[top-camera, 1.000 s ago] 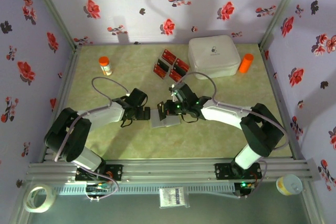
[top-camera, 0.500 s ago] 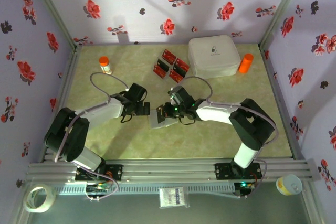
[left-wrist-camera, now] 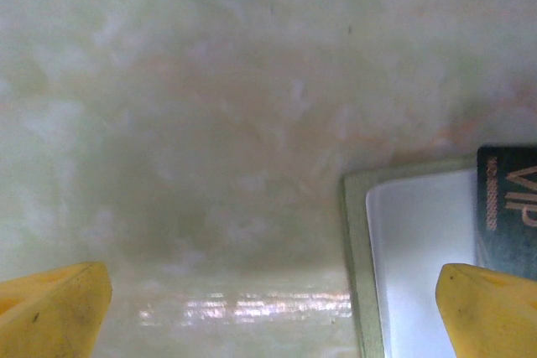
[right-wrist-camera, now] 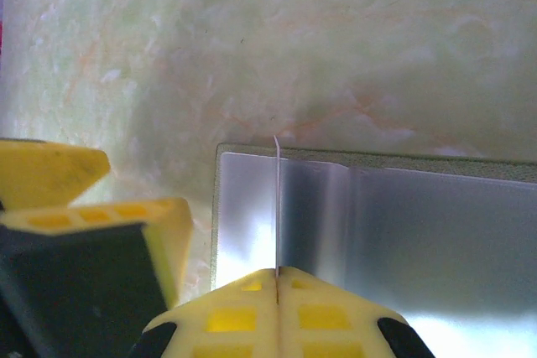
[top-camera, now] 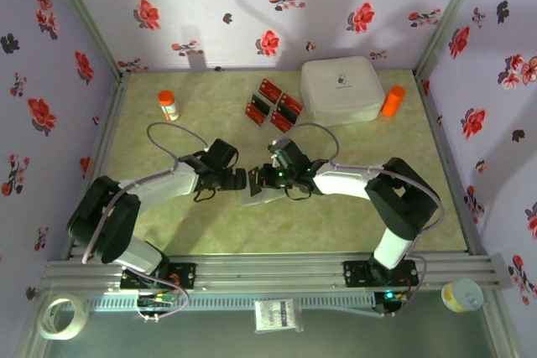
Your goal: Put the credit cards into the card holder
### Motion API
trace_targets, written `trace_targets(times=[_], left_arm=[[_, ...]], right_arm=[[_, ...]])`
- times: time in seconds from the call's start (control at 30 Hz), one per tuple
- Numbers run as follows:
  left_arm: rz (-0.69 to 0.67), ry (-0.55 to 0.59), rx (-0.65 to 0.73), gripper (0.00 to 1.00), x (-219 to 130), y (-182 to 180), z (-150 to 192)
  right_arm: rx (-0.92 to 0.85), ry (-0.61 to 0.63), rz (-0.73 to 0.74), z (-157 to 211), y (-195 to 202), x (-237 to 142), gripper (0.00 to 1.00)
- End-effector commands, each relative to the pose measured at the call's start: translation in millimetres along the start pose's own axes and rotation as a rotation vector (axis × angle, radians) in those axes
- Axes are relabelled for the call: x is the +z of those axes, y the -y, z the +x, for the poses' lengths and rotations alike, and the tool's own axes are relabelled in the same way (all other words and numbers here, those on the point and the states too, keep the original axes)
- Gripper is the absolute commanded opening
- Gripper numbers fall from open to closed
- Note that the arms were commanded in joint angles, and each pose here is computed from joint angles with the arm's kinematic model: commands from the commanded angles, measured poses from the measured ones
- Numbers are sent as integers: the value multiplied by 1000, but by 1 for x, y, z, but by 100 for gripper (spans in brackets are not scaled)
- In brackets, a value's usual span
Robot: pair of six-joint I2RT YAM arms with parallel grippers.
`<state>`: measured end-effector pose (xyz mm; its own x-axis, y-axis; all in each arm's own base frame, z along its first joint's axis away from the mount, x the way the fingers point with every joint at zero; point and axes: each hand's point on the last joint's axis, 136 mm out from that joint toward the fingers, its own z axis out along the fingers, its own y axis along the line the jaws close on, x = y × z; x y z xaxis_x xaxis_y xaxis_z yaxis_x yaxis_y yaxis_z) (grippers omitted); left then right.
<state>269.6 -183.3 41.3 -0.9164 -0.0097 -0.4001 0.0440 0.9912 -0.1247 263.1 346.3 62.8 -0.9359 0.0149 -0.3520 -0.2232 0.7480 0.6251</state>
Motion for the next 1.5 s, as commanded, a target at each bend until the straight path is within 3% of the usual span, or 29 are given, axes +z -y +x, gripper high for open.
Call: trace_targets(times=[0.0,0.53,1.1,1.47], left_arm=[[1,-18,-44,100,7,1,13],[-146,-65,33,100,21,-14,28],[-163,-58,30,100,18,-16,30],[-139,-36,26,100,7,-10,25]], right_arm=[[21,-10,24,9,9,4,0],[15,69,5,-10,2,-22,0],[106,196,-52,-14,27,-33,0],[150,207,-105,-14,26,-29,0]])
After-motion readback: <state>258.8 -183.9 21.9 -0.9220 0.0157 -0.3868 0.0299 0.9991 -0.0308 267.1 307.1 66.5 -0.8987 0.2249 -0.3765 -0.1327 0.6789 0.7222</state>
